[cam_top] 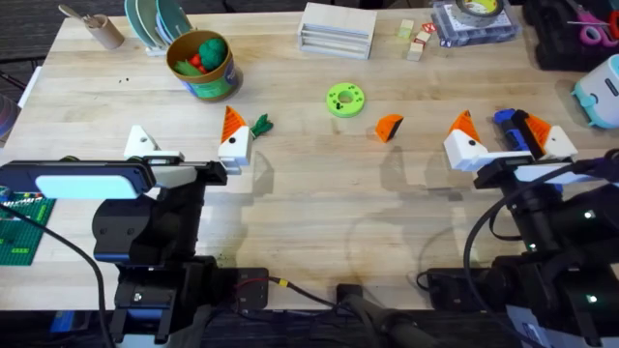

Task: Pick up the gripper from the table and insert it into the empty holder that is missing its gripper. Then pick up a screw, insert it into the mounting hole, and use the screwdriver to tighten it. Finally, clean up the table by picking up the vegetable and placing it into the bucket.

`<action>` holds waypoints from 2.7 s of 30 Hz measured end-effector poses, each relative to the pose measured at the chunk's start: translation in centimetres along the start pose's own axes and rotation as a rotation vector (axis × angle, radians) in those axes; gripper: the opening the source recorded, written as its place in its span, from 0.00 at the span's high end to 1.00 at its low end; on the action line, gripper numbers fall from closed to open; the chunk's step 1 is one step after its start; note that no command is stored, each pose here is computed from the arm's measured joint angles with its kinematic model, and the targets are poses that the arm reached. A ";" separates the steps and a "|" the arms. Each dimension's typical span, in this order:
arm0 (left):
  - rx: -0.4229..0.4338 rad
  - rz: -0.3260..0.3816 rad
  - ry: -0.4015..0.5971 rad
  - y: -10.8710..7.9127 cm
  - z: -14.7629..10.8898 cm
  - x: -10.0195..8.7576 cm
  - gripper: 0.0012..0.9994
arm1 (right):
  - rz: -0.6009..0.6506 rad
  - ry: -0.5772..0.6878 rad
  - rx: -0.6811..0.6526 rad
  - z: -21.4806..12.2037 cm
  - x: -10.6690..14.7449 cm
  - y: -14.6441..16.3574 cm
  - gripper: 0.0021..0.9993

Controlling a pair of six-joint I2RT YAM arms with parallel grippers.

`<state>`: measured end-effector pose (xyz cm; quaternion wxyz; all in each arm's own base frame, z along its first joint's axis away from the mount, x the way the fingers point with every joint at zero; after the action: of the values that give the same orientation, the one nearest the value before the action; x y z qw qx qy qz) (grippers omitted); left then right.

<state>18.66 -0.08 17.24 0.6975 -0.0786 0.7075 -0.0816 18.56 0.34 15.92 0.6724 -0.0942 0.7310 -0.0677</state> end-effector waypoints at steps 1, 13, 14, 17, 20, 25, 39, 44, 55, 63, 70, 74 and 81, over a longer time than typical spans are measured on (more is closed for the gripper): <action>0.000 0.000 0.000 0.0 0.0 0.0 0.01 | 0.000 0.000 0.000 0.0 0.0 0.0 0.01; 0.000 0.000 0.000 0.0 0.0 0.0 0.01 | -0.005 -0.002 0.001 0.0 0.0 0.0 0.01; 0.000 0.000 0.000 0.0 0.0 0.0 0.01 | -0.005 -0.003 0.001 0.0 -0.1 0.0 0.01; 0.000 0.000 -0.001 0.0 0.0 0.0 0.01 | -0.005 0.000 0.000 0.0 0.0 0.0 0.01; -0.002 0.000 0.009 0.0 -0.1 -0.1 0.01 | -0.004 0.029 -0.007 -0.2 -0.1 0.0 0.01; -0.015 0.004 0.050 -0.4 -0.6 -2.0 0.01 | -0.005 0.107 -0.033 -1.3 -2.1 -0.4 0.01; -0.038 0.025 0.262 -3.0 2.7 -12.2 0.01 | -0.024 0.349 -0.172 -0.8 -12.6 -2.0 0.01; 0.021 0.015 0.329 -3.8 4.0 -11.8 0.01 | -0.023 0.358 -0.177 0.0 -13.4 -2.2 0.01; 0.029 -0.014 0.511 -3.5 5.4 -8.3 0.01 | -0.020 0.393 -0.185 0.1 -12.9 -2.1 0.01; 0.051 -0.061 0.763 -3.3 7.8 -2.8 0.01 | -0.012 0.497 -0.212 2.0 -11.0 -1.7 0.01; 0.043 -0.077 0.949 -3.1 9.2 1.9 0.00 | -0.011 0.512 -0.215 2.3 -10.8 -1.7 0.01; 0.024 -0.088 1.040 -2.7 9.6 4.3 0.00 | -0.011 0.512 -0.215 2.3 -10.8 -1.6 0.01; 0.010 -0.096 1.089 -2.4 9.8 5.8 0.76 | -0.011 0.512 -0.215 2.3 -10.8 -1.6 0.01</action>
<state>28.41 -3.75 11.96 0.2264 -0.0539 0.9616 -0.1458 21.76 1.26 26.54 0.4516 -0.1489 0.8796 -0.0150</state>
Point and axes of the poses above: each hand's point on the last joint's axis, 136 mm out from that joint toward the fingers, its own z axis out along the fingers, its own y axis along the line the jaws close on, x = y × z, the point moved 6 cm from there along -z, back along the fingers, and after that the axes turned 13 degrees about -z, right-handed, at the moved point
